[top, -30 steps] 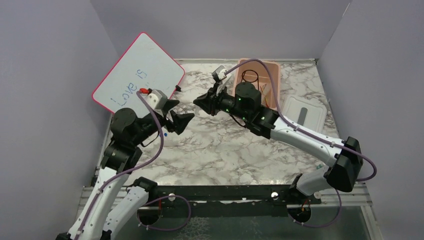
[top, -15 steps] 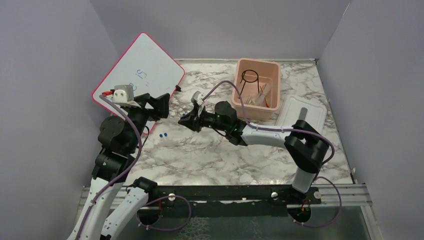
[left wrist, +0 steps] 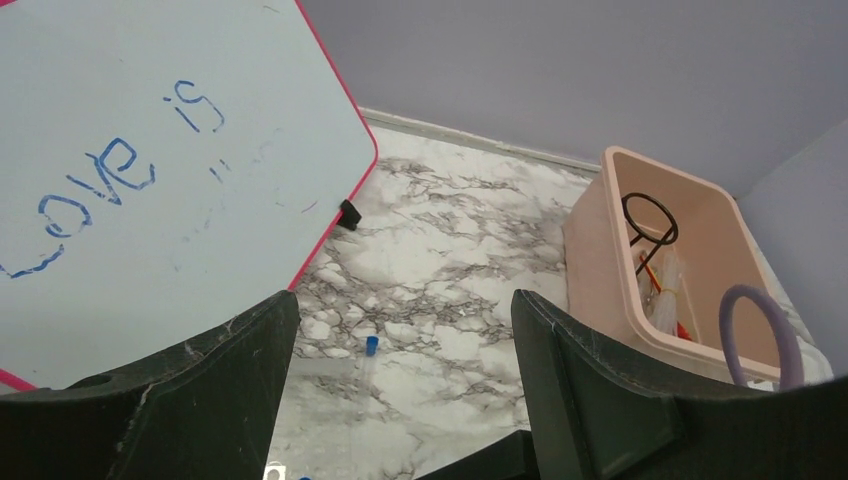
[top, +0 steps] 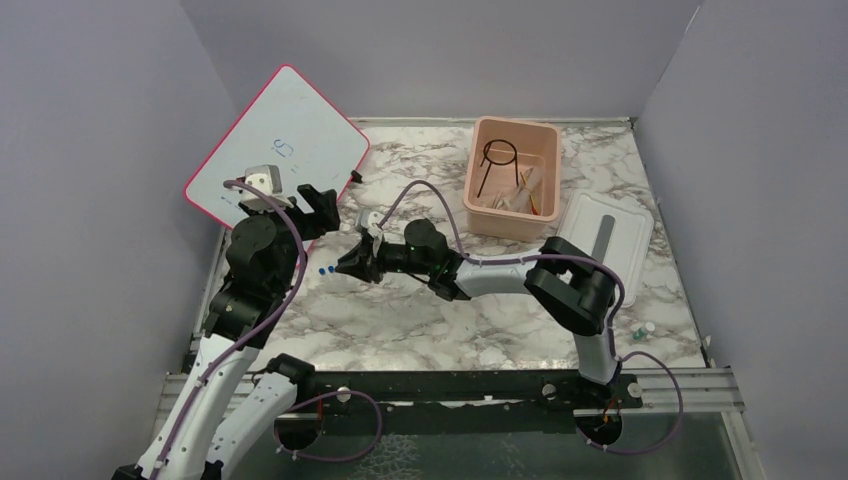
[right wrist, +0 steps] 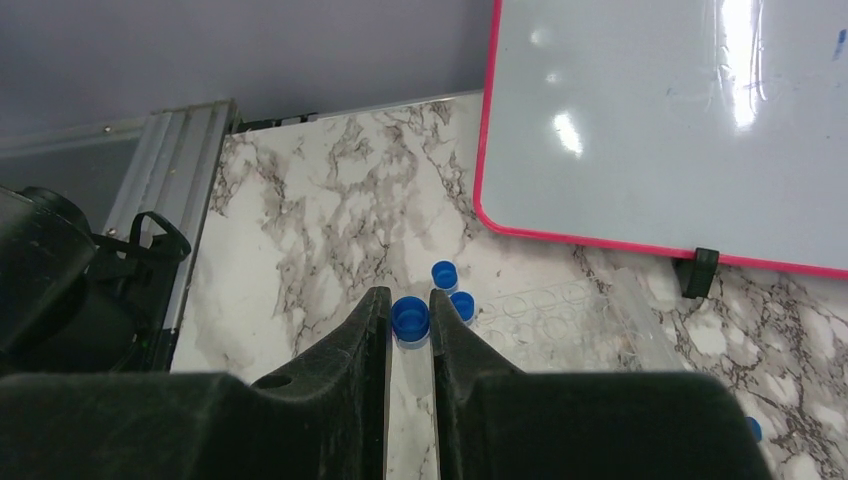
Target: Organize the chemistry lab equipment
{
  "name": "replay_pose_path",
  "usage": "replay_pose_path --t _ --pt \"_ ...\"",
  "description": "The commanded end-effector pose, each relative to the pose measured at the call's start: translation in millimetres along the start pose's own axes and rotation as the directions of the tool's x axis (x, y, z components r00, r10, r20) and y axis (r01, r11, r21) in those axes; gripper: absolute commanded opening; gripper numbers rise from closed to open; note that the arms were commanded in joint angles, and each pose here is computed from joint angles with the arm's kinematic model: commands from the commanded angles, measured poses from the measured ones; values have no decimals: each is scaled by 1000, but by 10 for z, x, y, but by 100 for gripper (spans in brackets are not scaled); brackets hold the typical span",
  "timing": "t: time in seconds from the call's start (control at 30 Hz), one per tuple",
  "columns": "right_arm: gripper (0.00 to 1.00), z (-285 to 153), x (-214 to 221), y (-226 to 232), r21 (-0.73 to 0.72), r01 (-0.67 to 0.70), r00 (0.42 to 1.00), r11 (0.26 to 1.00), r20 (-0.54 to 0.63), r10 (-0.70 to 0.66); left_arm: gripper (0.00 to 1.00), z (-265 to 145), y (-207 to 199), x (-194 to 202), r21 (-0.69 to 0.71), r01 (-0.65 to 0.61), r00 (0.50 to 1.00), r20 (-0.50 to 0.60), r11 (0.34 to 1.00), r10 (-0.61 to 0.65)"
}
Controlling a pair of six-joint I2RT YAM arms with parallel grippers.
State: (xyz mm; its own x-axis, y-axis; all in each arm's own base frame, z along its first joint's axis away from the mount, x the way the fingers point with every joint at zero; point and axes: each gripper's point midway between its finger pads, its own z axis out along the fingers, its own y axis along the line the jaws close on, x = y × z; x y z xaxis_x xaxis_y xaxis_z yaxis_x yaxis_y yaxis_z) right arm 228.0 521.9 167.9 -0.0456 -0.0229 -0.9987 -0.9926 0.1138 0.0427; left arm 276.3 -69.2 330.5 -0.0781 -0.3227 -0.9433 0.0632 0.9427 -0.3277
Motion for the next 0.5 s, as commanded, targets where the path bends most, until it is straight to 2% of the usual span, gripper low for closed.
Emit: replay_pose_path --t 0.0,0.47 --pt "21 130 -24 22 -28 40 998 999 47 -38 80 -18 92 -94 -47 -4 999 50 999 6" --pt "19 229 130 -202 72 40 998 997 54 -44 81 -14 140 -54 -66 -16 999 44 998 19"
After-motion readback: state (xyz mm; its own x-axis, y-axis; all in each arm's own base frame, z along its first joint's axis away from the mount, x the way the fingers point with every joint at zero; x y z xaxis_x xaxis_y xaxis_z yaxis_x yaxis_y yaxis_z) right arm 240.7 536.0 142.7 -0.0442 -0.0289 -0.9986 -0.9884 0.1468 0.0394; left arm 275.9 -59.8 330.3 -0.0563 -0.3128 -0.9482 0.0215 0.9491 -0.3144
